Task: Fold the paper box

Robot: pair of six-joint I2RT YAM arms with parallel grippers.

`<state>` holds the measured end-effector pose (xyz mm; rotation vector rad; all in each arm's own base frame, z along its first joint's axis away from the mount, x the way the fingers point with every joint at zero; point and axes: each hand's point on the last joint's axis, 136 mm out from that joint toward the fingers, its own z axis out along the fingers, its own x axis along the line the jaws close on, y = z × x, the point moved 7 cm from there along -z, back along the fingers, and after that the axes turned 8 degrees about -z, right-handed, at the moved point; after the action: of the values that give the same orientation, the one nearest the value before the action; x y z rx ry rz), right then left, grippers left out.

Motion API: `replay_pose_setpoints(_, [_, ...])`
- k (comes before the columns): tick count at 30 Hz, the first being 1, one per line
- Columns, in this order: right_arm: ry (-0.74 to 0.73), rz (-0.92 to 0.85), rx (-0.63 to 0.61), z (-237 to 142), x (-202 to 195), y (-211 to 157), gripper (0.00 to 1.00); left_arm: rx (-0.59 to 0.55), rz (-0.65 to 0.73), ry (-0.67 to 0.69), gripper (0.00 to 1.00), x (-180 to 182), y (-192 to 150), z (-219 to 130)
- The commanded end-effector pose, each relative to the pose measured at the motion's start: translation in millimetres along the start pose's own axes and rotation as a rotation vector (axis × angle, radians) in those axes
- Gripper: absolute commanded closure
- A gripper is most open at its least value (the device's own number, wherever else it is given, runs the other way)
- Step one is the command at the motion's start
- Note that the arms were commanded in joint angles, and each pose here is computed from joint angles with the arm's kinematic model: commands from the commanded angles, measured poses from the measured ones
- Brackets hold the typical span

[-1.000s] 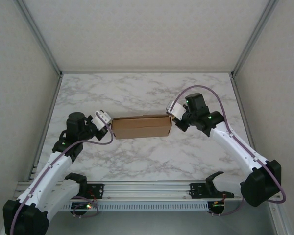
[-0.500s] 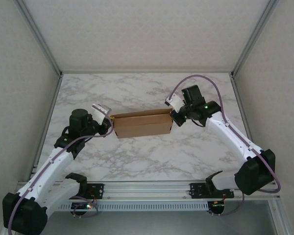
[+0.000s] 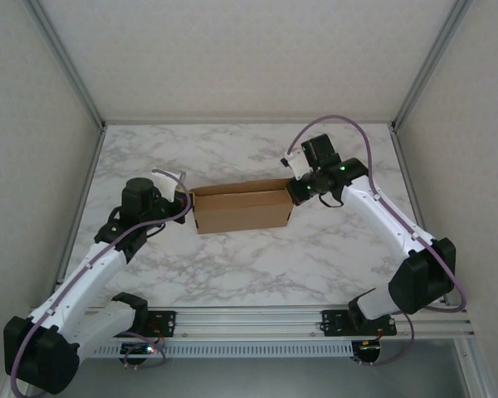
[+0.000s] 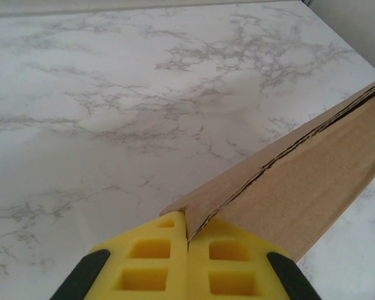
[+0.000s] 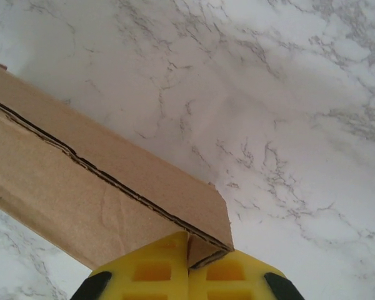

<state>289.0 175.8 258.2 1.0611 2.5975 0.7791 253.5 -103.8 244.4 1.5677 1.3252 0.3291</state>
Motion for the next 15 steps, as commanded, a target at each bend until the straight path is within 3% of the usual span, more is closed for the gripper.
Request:
replay_pose_setpoints(1, [0.072, 0.075, -0.001, -1.0, 12.1, 14.2, 1.0, -0.005, -0.06, -0.1, 1.0, -22.2, 16.2, 1.7])
replay_pose_setpoints(15, [0.008, 0.16, 0.011, -0.6, 8.1, 4.0, 1.0, 0.06, -0.141, 0.047, 1.0, -16.7, 25.2, 14.3])
